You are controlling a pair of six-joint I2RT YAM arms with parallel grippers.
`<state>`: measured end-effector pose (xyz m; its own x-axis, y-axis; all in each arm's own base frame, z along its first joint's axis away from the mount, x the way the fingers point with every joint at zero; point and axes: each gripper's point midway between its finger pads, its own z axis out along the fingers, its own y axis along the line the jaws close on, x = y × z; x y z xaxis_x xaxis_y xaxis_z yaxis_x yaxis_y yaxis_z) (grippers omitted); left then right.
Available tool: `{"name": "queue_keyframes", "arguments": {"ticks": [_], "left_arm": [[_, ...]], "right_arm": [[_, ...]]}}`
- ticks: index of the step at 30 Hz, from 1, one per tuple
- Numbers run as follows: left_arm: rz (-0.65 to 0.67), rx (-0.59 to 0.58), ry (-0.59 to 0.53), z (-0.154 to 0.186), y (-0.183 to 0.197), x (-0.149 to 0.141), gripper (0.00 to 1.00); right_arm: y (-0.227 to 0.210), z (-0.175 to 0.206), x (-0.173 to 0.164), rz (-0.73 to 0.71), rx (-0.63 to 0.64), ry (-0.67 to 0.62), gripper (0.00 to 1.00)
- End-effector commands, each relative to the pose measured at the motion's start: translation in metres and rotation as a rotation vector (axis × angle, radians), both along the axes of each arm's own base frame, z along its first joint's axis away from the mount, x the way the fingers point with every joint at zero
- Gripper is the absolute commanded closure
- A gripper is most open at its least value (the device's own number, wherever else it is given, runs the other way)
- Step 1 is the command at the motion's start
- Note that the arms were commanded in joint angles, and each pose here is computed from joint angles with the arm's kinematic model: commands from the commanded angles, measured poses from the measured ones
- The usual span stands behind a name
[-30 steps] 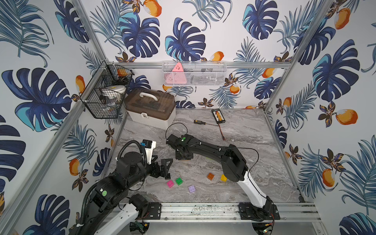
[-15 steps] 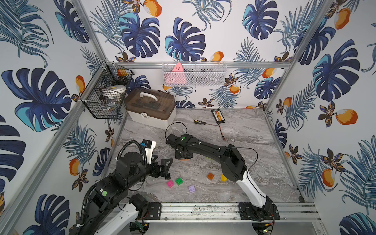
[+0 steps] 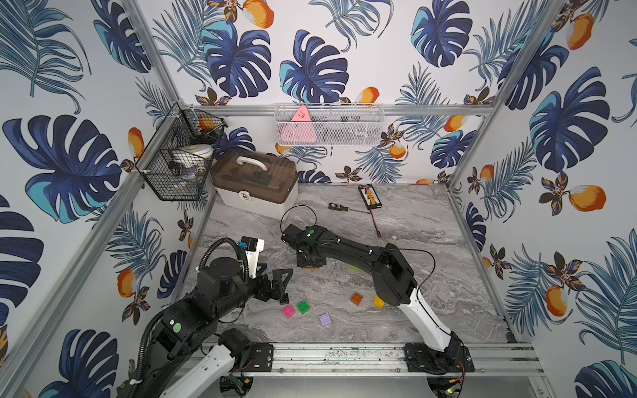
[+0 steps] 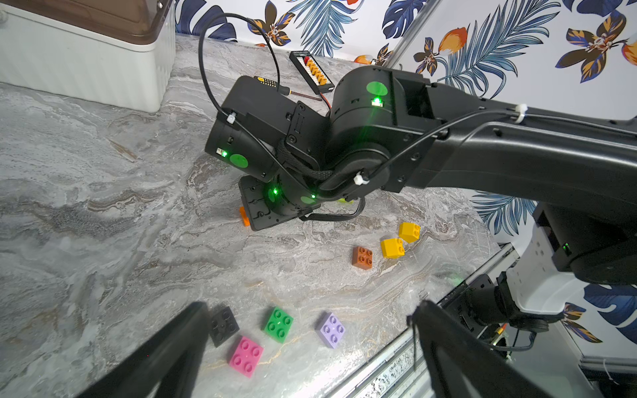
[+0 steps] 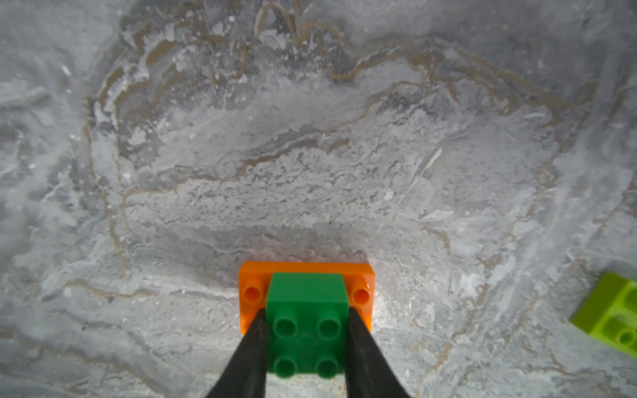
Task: Assemble the number 1 with lego
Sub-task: Assemble the lego brick with the lego brick.
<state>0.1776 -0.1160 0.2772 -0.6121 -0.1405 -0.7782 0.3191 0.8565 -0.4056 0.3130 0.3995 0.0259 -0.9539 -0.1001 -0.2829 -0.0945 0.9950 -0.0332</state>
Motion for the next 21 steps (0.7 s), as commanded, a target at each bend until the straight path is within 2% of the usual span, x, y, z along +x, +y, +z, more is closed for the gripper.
{"name": "queue_keyframes", "arguments": {"ticks": [1, 3, 5, 9, 12, 15, 21], "left_arm": [[0.006, 0.002, -0.025, 0.005, 0.001, 0.003, 0.01], [0.004, 0.003, -0.025, 0.004, 0.001, 0.003, 0.01], [0.002, 0.004, -0.021, 0.003, 0.0, 0.003, 0.01], [-0.001, 0.003, -0.019, 0.003, -0.001, 0.004, 0.01], [-0.001, 0.004, -0.017, 0.003, -0.001, 0.004, 0.01], [-0.004, 0.004, -0.017, 0.003, -0.002, 0.004, 0.01], [-0.013, 0.003, -0.012, 0.002, -0.004, 0.005, 0.01]], "right_arm": [[-0.018, -0.027, -0.01, 0.016, -0.092, 0.064, 0.86], [-0.018, -0.021, -0.009, 0.021, -0.085, 0.053, 0.84], [-0.015, -0.014, -0.008, 0.03, -0.069, 0.043, 0.79], [-0.007, 0.007, -0.005, 0.052, -0.036, 0.032, 0.48], [-0.002, 0.027, -0.001, 0.055, -0.017, 0.008, 0.36], [-0.002, 0.048, 0.002, 0.042, 0.005, -0.024, 0.3], [-0.036, 0.091, -0.007, -0.079, 0.023, -0.073, 0.3]]}}
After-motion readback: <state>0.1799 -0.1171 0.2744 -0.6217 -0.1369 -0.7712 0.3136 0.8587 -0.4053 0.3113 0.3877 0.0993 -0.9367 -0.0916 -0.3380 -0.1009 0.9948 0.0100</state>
